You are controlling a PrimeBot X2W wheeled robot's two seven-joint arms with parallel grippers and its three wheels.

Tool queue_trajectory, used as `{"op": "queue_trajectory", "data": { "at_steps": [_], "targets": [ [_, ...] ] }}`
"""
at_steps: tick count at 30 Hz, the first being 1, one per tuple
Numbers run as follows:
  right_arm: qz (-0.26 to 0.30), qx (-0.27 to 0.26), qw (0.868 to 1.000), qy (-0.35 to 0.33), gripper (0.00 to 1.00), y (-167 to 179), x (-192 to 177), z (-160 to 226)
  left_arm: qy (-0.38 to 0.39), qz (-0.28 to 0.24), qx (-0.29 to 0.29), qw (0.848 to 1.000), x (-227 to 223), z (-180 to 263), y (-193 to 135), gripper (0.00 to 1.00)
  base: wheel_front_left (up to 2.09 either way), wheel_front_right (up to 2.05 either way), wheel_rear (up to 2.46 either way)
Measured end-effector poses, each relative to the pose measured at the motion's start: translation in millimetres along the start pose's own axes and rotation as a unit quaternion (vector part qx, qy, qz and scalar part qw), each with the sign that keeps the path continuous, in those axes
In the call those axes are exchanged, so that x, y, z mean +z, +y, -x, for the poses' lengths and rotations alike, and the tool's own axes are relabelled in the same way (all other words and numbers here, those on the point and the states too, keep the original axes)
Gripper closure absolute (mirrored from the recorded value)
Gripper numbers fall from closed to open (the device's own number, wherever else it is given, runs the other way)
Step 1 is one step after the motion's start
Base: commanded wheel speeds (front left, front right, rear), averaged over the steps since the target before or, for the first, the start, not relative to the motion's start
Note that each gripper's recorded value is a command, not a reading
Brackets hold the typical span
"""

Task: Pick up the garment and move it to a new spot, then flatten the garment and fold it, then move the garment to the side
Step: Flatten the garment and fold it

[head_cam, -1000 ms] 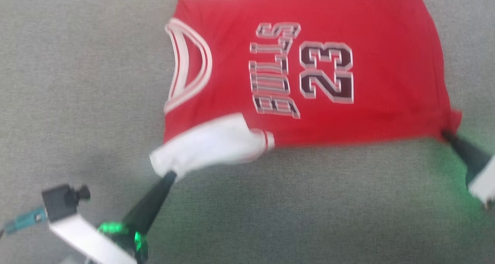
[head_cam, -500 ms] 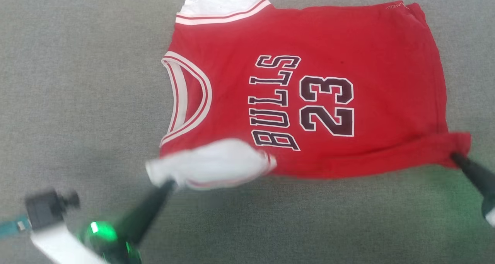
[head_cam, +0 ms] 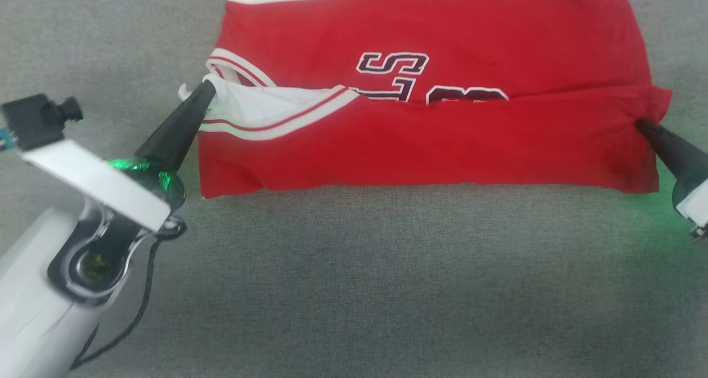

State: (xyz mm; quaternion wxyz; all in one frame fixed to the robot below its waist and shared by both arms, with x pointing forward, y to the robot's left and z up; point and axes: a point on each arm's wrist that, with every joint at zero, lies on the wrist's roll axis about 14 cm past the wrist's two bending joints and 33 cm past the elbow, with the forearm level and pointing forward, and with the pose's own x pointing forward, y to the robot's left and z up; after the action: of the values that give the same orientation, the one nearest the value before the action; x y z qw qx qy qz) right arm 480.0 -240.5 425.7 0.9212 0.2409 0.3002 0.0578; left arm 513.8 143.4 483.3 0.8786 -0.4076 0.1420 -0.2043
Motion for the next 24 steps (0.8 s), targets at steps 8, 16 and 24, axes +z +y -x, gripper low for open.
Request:
{"op": "queue_trajectory", "data": {
  "at_steps": [8, 16, 24],
  "targets": [
    [-0.009, -0.018, 1.0, 0.006, 1.0, -15, -13, -16, 0.016, -0.013, 0.063, 0.998, -21, -16, 51, 1.0, 0.0, 0.0, 0.0],
    [0.01, -0.031, 0.999, -0.005, 0.85, -21, -17, -15, 0.046, -0.067, 0.083, 0.993, -36, -25, 71, 0.57, 0.0, 0.0, 0.0],
    [0.079, -0.035, 0.995, -0.056, 0.0, -17, 7, 4, 0.091, -0.204, 0.088, 0.971, -13, -6, 73, 0.0, 0.0, 0.0, 0.0]
  ]
}}
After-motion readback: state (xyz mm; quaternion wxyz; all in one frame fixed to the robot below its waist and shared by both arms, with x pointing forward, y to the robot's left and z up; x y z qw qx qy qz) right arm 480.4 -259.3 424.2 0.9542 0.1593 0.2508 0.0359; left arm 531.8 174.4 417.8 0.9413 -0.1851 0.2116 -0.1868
